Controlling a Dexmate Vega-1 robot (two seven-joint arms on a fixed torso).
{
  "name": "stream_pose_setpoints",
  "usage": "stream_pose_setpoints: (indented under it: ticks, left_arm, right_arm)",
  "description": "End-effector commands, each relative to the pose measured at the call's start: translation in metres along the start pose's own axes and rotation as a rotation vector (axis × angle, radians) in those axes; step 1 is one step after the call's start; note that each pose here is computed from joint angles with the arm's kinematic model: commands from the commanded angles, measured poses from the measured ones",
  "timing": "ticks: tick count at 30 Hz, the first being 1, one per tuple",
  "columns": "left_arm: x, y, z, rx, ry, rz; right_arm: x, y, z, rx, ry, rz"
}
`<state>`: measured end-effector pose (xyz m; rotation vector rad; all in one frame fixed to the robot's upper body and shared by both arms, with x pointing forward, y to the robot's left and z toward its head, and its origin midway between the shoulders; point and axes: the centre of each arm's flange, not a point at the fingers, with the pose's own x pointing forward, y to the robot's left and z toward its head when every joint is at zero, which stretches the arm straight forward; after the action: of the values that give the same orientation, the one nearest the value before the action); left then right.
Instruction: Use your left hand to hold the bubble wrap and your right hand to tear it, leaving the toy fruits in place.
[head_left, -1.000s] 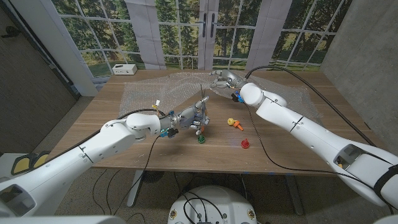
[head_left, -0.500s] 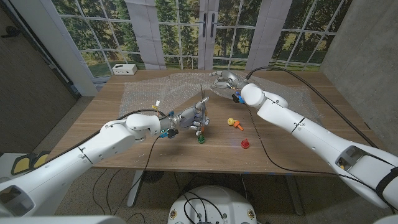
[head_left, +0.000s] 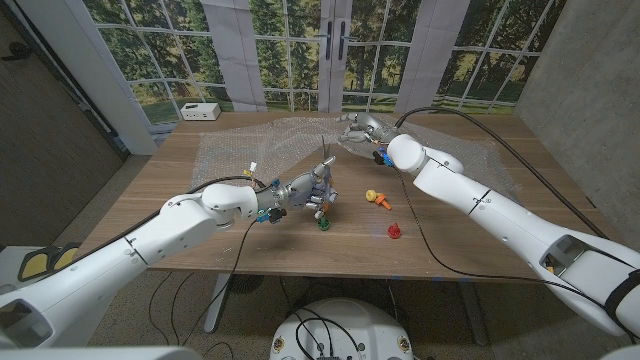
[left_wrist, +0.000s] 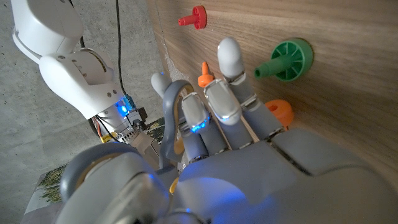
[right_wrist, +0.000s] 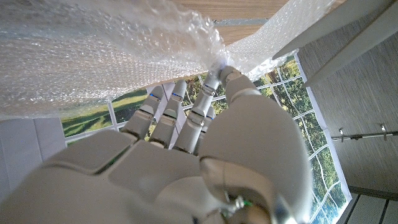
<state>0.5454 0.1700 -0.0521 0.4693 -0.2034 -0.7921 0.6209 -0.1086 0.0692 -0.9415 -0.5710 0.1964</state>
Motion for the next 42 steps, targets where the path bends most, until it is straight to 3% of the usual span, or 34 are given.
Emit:
stream_pose_setpoints:
  ticks: [1,18,42]
  left_arm:
    - [0.000,0.000,-0.002,0.001,0.001,-0.008]
    - [0.001,-0.002,-0.004,0.001,0.004,-0.015]
    - [0.003,-0.002,0.000,0.010,0.003,-0.015]
  right_arm:
    - [-0.003,0.000,0.005,0.005,-0.019,-0.003]
    - [-0.003,-0.002,0.005,0.011,-0.025,-0.004]
    - [-0.015,-0.002,-0.006,0.033,-0.023,-0.012]
